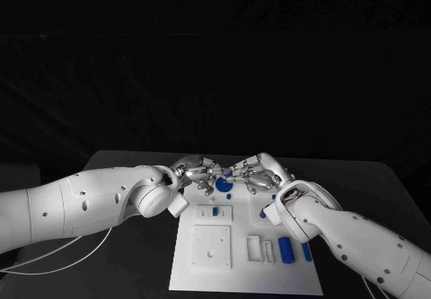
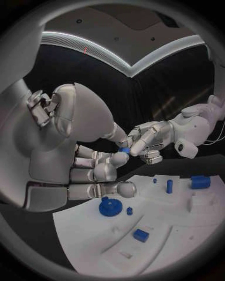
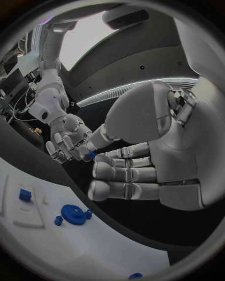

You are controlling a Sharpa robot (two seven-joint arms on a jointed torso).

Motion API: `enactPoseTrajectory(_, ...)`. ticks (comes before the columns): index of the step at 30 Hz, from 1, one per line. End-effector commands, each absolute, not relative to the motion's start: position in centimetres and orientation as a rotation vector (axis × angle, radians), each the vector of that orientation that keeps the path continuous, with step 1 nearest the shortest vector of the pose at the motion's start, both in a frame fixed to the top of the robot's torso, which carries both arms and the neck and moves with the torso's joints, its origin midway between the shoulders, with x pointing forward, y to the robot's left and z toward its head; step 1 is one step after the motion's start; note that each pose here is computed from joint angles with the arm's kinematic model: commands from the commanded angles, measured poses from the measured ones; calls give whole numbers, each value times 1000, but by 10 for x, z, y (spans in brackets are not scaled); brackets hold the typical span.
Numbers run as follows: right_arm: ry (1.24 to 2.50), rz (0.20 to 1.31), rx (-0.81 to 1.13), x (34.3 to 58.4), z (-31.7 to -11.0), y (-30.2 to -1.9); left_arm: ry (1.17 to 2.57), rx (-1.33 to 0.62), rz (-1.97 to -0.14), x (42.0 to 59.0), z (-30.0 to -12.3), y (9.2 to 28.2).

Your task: Assemble the parts on the task board

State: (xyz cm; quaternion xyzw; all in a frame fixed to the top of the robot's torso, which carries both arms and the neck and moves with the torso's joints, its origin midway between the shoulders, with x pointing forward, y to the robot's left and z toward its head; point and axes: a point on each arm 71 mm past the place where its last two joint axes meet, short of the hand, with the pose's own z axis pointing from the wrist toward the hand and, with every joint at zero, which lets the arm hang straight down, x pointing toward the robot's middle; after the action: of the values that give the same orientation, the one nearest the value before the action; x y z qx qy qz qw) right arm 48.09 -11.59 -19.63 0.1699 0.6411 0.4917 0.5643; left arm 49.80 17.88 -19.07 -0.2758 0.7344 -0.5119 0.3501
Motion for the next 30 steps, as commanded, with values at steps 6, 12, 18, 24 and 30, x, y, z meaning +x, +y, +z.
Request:
enactPoseTrajectory(6,1540,1157,389,480,-198,-114,1898,-686,-1373,496,-188,172)
enactPoseTrajectory(12,1546,1149,395,480,-199,-116,1890,-702,-1365,496,-188,171)
enactPoseTrajectory(18,1541,1140,404,481,-199,-119,1886,-719,-1351,496,-188,173)
enactPoseTrajectory(24,1521,1126,410,482,-198,-127,1895,-732,-1332,496,-189,175)
enactPoseTrajectory(30,1496,1110,437,488,-192,-149,1917,-731,-1278,497,-192,181)
